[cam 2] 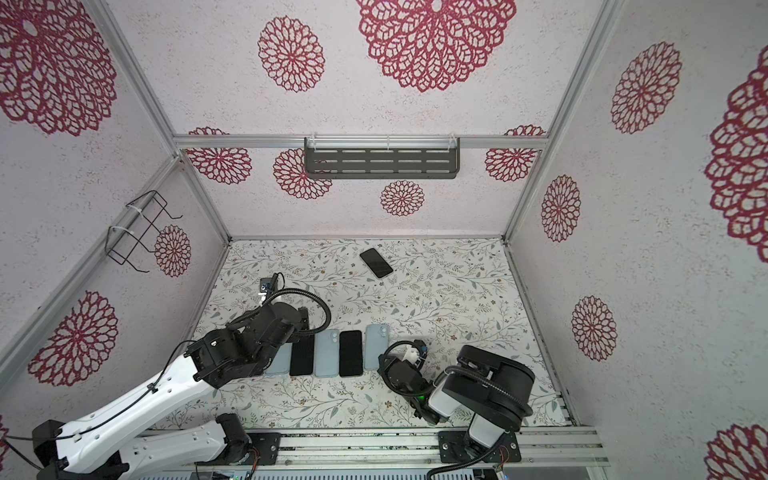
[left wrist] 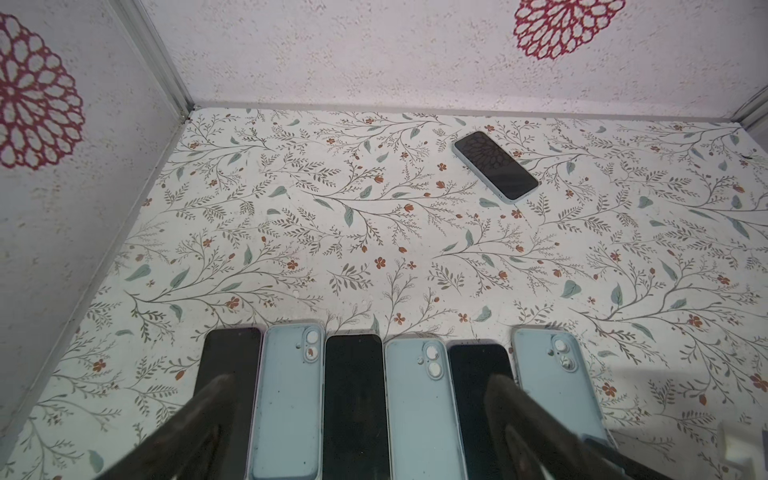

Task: Take the phone out of the phone case
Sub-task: 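Set the blue phone and the light blue case down at the row's end, then open both grippers and raise them away from the row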

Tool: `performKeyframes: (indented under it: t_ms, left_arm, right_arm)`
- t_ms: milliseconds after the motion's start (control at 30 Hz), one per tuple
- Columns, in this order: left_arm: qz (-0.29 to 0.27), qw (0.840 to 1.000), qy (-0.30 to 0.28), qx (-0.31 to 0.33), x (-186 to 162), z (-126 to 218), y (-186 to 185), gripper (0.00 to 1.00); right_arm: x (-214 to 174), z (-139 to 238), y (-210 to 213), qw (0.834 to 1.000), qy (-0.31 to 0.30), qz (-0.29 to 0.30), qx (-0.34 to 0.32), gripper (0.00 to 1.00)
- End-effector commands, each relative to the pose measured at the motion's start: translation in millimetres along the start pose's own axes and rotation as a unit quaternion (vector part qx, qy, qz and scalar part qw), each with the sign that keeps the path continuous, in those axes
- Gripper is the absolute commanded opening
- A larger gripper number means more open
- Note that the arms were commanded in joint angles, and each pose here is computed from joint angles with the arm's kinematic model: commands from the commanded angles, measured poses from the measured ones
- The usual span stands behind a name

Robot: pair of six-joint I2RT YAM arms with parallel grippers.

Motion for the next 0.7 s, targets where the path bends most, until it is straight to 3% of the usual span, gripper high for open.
performKeyframes:
  t_ms: [0,300,400,500,667]
  left_arm:
    - [0.011,1.000,-0.022,-0.011,14,7,2,0.97]
    - [0.017,0.999,-0.029,-0.013,17,8,5,0.97]
    - [0.019,0.999,-0.029,-0.014,17,9,5,0.97]
    - [0.019,0.999,-0.029,-0.012,17,8,5,0.97]
    - [0.023,0.999,-0.026,-0.015,19,6,4,0.97]
  right_arm:
    - [-18,-4,3,1.000,0.017,-0.015,-0.008,0.00]
    - [-34,-9,11,0.999,0.034,-0.006,-0.026,0.00]
    - [-31,-3,9,0.999,0.033,-0.003,-0.031,0.26]
    - [-28,3,15,0.998,0.038,0.019,-0.038,0.43]
    - [-13,28,19,0.995,0.020,0.064,-0.070,0.82]
Point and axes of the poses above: each gripper's point midway between its finger pads, its own z axis back along the fingers, its own y axis along the line the jaws close on, x = y × z, the point moved 10 cm from there along z, back along the fingers, and after that the axes turned 4 degrees about -z, right-handed, at the moved point
